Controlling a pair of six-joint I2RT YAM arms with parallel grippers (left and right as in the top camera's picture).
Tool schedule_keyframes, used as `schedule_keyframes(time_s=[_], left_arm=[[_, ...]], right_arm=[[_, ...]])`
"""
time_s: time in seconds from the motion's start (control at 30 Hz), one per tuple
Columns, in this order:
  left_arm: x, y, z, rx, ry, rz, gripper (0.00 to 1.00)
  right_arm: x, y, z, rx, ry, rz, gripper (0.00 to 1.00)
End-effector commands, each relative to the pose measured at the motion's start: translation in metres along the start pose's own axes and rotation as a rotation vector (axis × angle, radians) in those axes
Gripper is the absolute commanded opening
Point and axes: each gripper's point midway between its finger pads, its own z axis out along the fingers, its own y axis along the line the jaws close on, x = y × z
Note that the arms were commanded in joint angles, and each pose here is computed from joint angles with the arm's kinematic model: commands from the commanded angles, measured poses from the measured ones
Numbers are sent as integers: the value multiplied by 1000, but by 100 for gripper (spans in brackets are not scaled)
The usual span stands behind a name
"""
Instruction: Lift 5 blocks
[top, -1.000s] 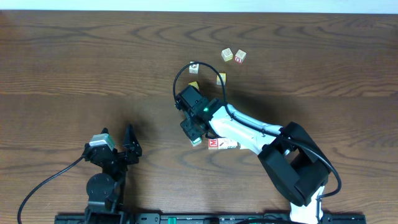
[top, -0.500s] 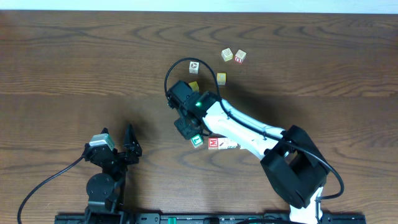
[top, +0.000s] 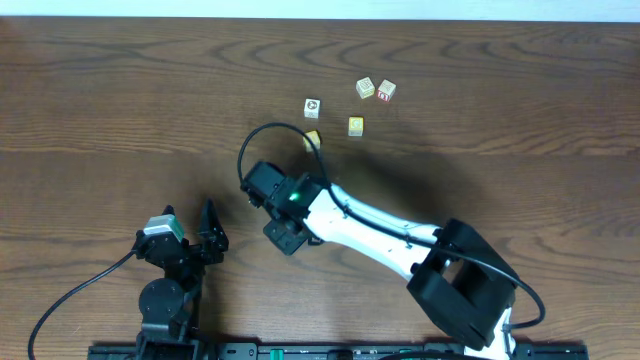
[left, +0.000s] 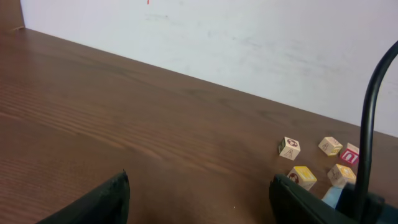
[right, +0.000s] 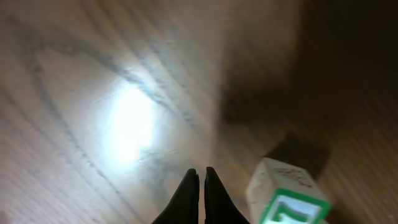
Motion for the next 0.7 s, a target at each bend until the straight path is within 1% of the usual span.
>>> schedule_keyframes(time_s=[0.0, 0.23, 0.67], left_arm=[[17, 8, 1, -31, 51, 11, 72], [17, 8, 1, -32, 51, 10, 72], [17, 8, 1, -32, 51, 10, 72]], right_arm=[[-1, 14, -3, -11, -9, 37, 3], [-2, 10, -2, 15, -15, 112, 2], [-4, -7, -2, 109, -34, 122, 3]])
